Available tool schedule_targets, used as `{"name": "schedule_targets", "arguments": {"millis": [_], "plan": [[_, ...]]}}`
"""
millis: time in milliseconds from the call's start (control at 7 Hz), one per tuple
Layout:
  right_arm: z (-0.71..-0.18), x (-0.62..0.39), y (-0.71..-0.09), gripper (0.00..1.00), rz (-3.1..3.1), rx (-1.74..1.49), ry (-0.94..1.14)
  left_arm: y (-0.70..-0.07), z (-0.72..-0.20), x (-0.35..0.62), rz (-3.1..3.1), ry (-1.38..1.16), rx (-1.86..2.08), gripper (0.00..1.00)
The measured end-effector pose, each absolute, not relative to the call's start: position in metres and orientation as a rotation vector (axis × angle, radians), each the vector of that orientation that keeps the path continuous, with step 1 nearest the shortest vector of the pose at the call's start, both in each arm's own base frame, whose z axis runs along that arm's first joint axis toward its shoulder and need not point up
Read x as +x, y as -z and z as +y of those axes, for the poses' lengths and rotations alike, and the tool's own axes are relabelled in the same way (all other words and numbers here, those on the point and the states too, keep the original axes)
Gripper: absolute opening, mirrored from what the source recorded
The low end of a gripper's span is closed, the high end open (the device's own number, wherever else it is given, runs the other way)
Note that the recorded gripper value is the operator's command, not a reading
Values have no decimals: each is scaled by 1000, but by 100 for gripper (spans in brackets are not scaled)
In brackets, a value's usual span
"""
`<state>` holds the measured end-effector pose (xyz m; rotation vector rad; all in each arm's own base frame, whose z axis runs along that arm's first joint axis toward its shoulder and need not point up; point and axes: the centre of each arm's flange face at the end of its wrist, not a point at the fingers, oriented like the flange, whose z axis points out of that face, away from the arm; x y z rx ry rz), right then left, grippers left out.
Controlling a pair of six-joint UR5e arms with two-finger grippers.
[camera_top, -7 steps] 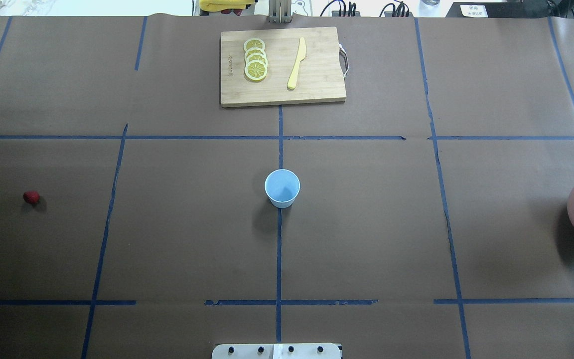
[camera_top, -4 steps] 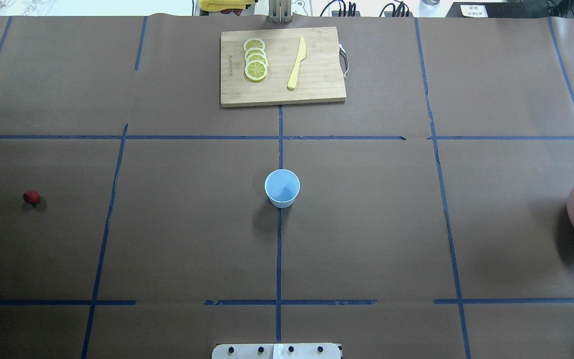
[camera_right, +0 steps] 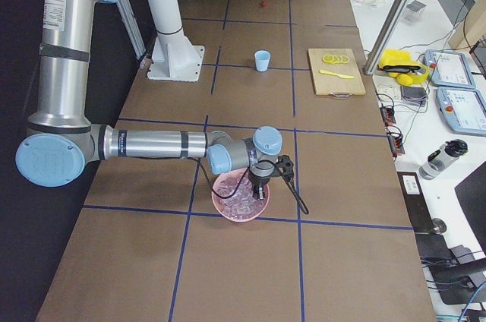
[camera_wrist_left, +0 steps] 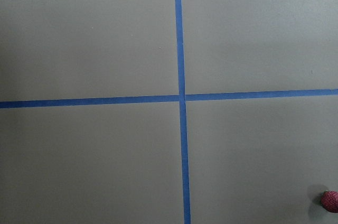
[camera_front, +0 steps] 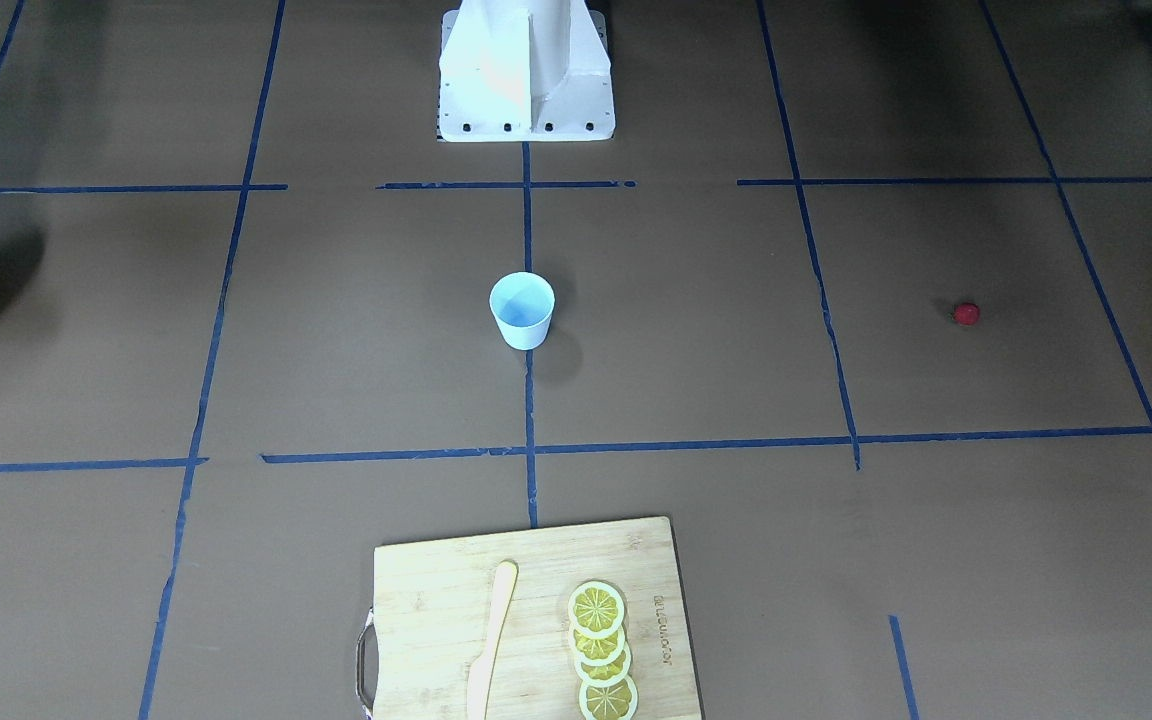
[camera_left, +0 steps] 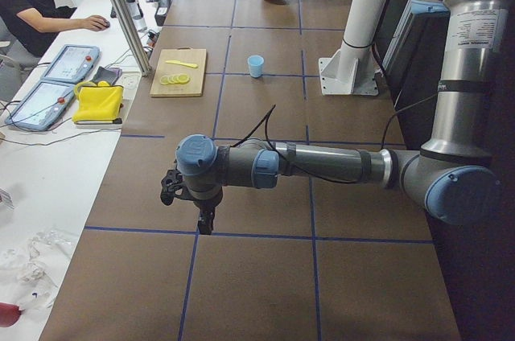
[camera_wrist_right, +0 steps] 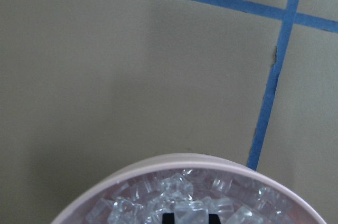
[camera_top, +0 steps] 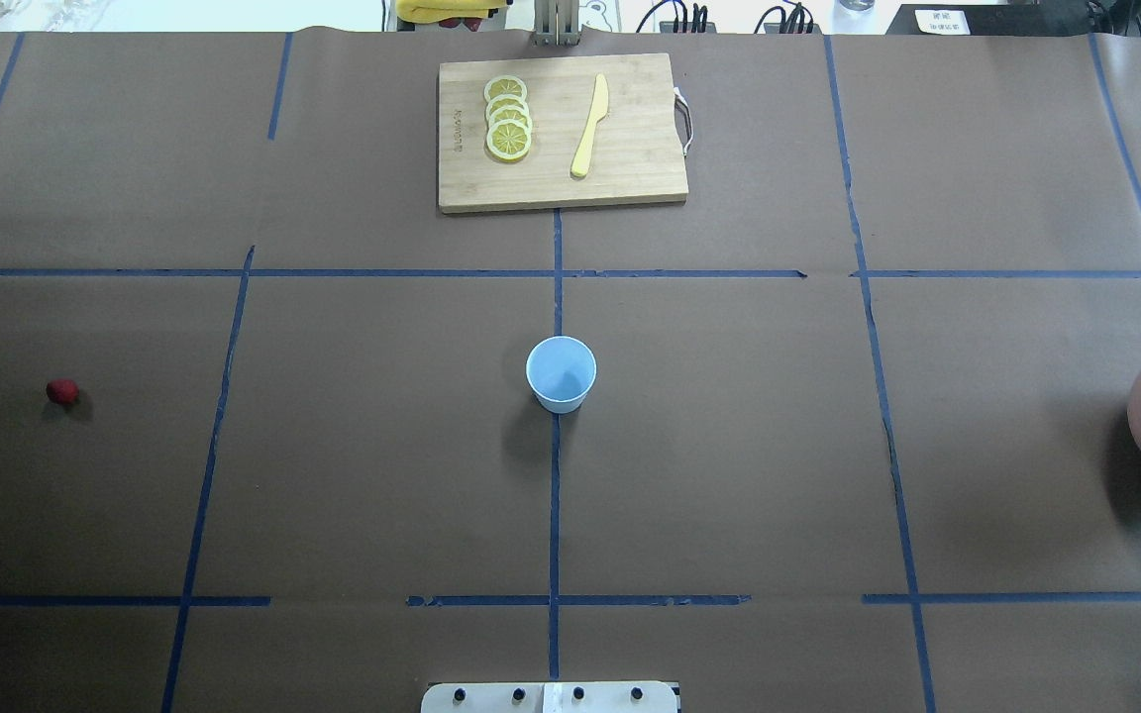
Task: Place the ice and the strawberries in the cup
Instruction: 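Lower the right gripper into the pink bowl and grasp an ice cube, then carry the ice cube with the right gripper over the blue cup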
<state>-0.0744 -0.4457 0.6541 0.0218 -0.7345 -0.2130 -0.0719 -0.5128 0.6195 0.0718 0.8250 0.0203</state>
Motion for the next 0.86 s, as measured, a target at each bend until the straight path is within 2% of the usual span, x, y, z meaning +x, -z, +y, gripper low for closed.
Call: {"name": "schedule_targets", "arguments": {"millis": [286,571,857], "plan": [[-448,-72,-619,0,-753,69,221,-619,-513,-72,825,-20,72,100],[-455,-70,-553,0,-768,110,218,-620,-513,-72,826,-20,72,100],[-487,-102,-475,0,-815,126,221,-621,-511,-72,826,-18,69,100]]}}
